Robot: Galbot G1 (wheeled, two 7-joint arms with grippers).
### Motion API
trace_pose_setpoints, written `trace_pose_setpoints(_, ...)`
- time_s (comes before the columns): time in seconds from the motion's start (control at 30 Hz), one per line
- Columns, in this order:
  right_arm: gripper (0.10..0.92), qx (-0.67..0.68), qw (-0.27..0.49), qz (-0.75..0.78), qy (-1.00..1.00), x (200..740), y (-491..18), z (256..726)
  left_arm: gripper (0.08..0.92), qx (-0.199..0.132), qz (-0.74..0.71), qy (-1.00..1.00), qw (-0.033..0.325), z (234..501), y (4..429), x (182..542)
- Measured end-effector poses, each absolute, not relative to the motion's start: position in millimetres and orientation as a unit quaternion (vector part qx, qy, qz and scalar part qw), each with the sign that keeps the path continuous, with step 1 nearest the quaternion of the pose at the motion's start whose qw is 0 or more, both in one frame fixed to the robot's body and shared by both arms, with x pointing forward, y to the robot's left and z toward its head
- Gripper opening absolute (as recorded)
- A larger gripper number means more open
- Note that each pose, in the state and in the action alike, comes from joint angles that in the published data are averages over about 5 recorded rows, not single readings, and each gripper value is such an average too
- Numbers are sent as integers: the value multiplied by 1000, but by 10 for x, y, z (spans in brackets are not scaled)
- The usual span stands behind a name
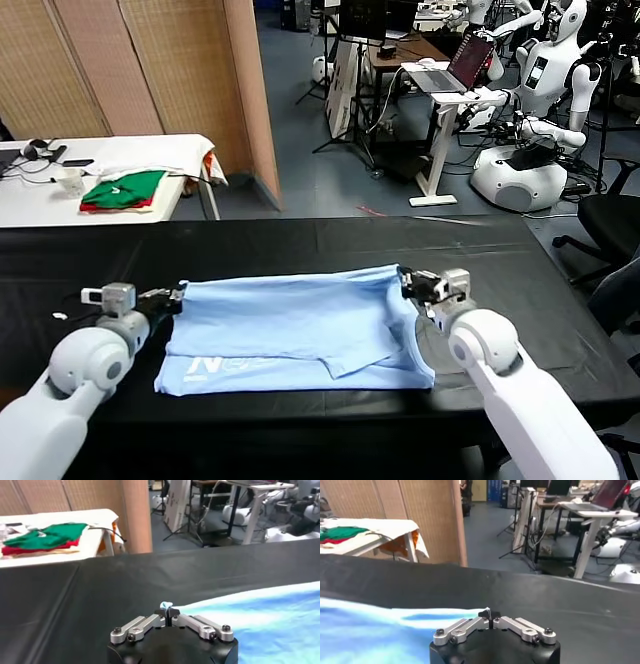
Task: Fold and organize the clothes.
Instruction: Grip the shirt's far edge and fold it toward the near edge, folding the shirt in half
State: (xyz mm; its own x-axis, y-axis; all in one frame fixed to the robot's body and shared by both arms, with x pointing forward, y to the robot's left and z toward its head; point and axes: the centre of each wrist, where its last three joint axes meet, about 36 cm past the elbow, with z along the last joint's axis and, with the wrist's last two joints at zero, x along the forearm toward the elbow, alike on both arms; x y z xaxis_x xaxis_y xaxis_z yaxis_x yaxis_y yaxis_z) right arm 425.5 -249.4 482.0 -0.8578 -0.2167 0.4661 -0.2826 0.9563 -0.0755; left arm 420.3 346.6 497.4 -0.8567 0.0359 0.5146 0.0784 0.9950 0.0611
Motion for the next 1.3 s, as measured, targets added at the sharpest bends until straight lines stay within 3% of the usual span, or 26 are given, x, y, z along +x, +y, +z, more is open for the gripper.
trace_pose_setpoints(0.5,141,147,298,83,-940,3670,-2421,4589,180,-35,-63,-952,298,4855,3305,3547)
trace_pose_setpoints(1.0,157,156,304,72,-937,3511,-2372,4582,181,-20,-71,-939,337,4674,3296,3333)
trace_pose_setpoints(1.07,211,157,302,71,-938,3490,-2373,4606,215,-14,-74,-937,341,4667,3272,3302)
trace_pose_setpoints(1.13,316,158,299,70,-938,3465,-2379,4643,285,-8,-79,-936,344,4670,3247,3265)
trace_pose_setpoints(1.3,615,165,288,59,-942,3383,-2409,4797,593,2,-90,-937,338,4690,3186,3147)
